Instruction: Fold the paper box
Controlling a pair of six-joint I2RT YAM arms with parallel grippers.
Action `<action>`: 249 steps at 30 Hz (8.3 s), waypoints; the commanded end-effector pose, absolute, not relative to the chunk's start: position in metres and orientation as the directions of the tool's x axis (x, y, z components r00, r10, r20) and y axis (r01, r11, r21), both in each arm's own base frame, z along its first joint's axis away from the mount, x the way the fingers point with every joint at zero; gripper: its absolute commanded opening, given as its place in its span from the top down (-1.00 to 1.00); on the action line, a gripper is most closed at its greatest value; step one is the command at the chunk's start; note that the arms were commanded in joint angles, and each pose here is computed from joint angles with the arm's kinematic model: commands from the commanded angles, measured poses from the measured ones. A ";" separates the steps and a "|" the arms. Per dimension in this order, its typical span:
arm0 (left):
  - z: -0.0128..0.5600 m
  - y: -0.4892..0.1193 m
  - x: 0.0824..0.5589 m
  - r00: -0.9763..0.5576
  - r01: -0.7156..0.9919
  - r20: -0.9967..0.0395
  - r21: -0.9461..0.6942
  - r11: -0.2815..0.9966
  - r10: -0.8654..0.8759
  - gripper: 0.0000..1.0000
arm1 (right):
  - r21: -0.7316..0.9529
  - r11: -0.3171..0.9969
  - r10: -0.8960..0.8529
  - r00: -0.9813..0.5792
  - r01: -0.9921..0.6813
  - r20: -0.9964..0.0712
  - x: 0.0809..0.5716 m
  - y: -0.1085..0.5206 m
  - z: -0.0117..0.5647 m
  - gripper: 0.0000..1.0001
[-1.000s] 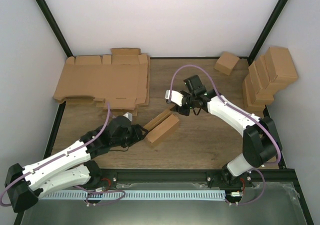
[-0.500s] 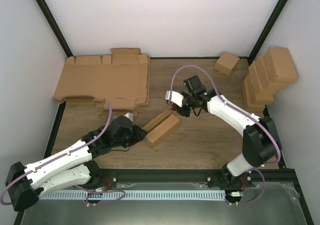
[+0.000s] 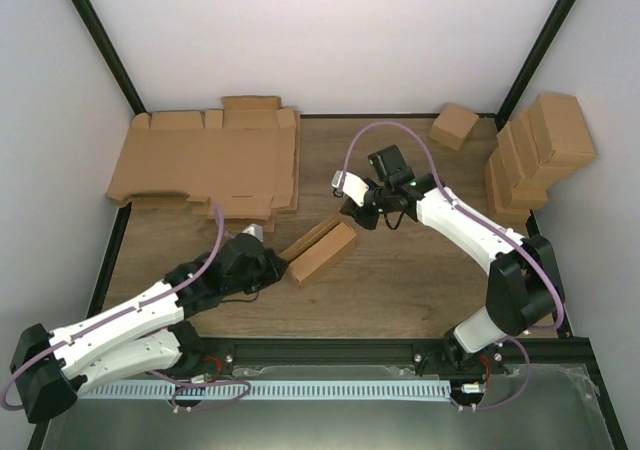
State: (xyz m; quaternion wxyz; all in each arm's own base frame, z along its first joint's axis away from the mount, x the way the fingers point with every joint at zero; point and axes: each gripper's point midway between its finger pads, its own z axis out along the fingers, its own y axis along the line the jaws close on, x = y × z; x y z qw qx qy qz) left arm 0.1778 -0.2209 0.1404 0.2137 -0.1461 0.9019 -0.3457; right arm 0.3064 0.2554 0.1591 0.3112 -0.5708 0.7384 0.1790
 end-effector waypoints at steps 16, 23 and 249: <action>0.170 -0.265 0.255 -0.908 0.171 -0.405 -0.590 0.789 -0.106 0.93 | 0.140 0.847 -0.279 -0.655 -0.512 -0.703 0.318 0.204 0.173 0.99; 0.160 -0.269 0.256 -0.915 0.199 -0.399 -0.570 0.797 -0.056 0.87 | 0.193 0.924 -0.146 -0.769 -0.332 -0.623 0.323 0.192 0.141 0.99; 0.148 -0.228 0.272 -0.861 0.140 -0.509 -0.268 0.953 -0.017 0.51 | 0.210 0.964 -0.061 -0.906 -0.162 -0.418 0.285 0.215 0.150 0.64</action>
